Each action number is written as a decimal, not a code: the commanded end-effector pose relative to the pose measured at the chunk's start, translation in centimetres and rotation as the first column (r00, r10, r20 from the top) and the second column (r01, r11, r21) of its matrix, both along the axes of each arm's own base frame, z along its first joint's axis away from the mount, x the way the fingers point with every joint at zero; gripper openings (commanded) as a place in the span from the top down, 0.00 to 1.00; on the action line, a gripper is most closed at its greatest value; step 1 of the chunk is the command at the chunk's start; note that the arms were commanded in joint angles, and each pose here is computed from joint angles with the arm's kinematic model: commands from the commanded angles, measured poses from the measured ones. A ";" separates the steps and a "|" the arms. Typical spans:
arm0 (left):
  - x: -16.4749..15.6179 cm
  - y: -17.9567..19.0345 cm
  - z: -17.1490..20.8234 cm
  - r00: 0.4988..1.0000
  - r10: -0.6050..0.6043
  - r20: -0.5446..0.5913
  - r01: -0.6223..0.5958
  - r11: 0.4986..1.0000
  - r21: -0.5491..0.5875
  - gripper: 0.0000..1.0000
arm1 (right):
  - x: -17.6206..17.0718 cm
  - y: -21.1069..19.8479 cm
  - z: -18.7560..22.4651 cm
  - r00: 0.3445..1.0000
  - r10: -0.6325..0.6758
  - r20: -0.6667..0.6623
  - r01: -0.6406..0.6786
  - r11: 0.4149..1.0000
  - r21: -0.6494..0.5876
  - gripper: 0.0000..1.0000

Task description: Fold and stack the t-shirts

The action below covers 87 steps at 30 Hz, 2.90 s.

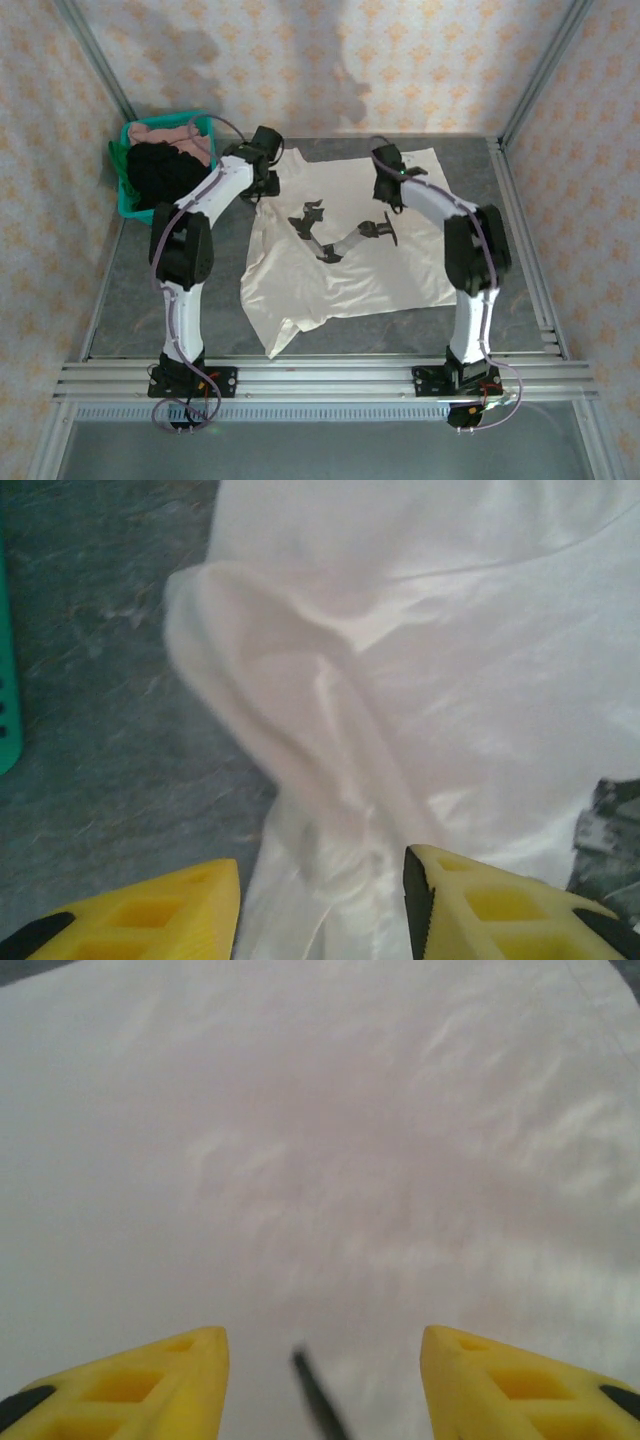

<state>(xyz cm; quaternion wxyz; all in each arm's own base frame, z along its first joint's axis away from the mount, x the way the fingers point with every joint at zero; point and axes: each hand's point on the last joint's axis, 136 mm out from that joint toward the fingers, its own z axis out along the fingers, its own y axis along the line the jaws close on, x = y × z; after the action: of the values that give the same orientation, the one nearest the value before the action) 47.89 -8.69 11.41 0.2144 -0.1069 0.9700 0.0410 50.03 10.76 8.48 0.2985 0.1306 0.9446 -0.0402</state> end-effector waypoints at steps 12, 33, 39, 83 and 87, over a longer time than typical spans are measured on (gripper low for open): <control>-12.5 0.0 -5.4 1.000 0.024 -0.016 -0.026 0.985 -0.173 0.43 | 6.2 -7.1 -7.9 0.956 -0.110 -0.271 0.131 0.989 0.063 0.54; -17.9 2.6 -8.1 0.992 0.092 -0.087 -0.100 0.991 -0.086 0.71 | 4.4 -14.5 0.5 0.946 -0.303 -0.112 0.319 0.930 0.184 0.55; -12.5 -0.6 -3.5 1.000 -0.024 -0.006 0.024 0.999 0.022 0.43 | 1.6 -12.1 2.8 0.969 -0.245 -0.033 0.242 0.918 0.315 0.53; -6.1 10.6 4.7 0.981 0.194 0.026 -0.193 0.937 0.290 0.36 | -22.9 -14.6 -1.9 0.852 -0.508 -0.129 0.524 0.819 0.232 0.22; -9.3 7.0 6.2 0.989 0.107 0.101 -0.125 0.975 0.186 0.31 | -27.1 -16.2 -2.6 0.756 -0.625 -0.194 0.650 0.750 0.117 0.19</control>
<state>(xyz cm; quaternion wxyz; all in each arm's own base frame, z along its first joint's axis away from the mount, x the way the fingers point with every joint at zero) 40.86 0.42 16.48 0.2448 -0.1656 0.9417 0.1610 26.48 -3.62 6.17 0.2169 0.4186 0.8819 -0.0010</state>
